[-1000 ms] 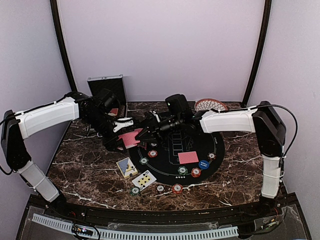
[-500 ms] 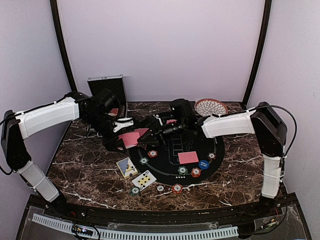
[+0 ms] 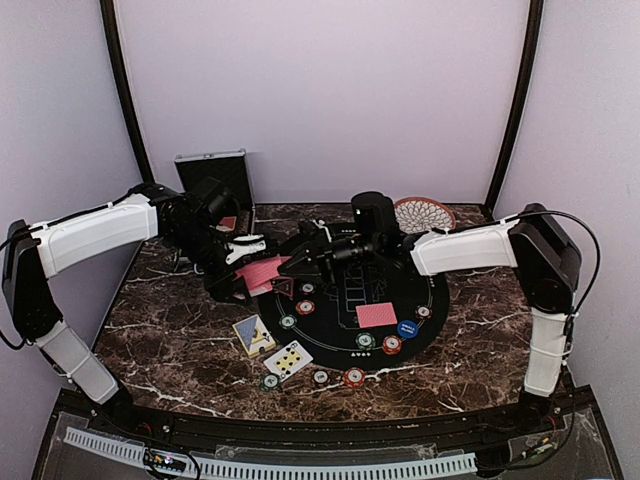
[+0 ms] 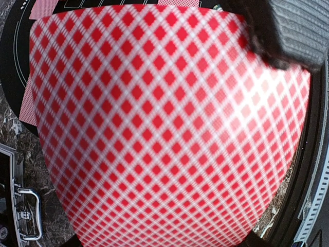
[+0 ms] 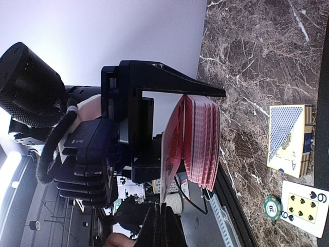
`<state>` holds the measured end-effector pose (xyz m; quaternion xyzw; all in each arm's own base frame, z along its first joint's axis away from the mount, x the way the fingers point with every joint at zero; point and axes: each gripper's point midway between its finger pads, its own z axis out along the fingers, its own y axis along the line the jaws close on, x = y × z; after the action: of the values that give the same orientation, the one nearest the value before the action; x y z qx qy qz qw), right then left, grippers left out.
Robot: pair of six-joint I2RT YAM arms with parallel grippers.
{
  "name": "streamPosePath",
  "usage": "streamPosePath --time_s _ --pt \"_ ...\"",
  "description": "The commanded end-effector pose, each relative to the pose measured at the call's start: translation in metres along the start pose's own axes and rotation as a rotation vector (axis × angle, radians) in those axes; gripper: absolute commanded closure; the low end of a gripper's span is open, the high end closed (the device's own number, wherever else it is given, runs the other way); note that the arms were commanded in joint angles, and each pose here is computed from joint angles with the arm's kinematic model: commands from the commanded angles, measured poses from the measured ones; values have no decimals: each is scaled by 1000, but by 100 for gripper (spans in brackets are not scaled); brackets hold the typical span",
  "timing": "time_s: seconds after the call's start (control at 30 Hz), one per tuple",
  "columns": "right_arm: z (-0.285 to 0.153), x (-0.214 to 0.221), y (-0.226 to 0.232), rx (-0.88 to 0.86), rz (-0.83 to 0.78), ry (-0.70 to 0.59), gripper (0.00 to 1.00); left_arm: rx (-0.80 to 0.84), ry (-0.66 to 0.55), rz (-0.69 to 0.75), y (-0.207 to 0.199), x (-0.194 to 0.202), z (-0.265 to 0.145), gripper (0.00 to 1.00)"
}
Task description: Distribute texas hold em gaming equipment
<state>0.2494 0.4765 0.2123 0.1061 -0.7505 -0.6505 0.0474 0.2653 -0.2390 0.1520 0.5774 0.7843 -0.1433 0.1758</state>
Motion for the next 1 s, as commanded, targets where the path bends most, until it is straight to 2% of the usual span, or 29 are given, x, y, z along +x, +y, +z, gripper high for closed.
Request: streamPosePath --time_s 0.0,0.17,0.3,0.57,0.97 --pt "-5 -1 19 -35 -55 -14 100 12 0 0 -4 6 -5 100" --pt "-4 -1 16 -29 -54 -16 100 15 -5 -1 -4 4 -6 100" --pt "-15 -4 -3 67 -56 -34 100 13 -4 -1 -4 5 -6 100" --pt "-73 -4 -29 169 -33 -101 100 20 4 -3 -6 9 -5 100" --pt "-158 43 -100 378 106 -157 100 32 0 -10 -6 8 -5 100"
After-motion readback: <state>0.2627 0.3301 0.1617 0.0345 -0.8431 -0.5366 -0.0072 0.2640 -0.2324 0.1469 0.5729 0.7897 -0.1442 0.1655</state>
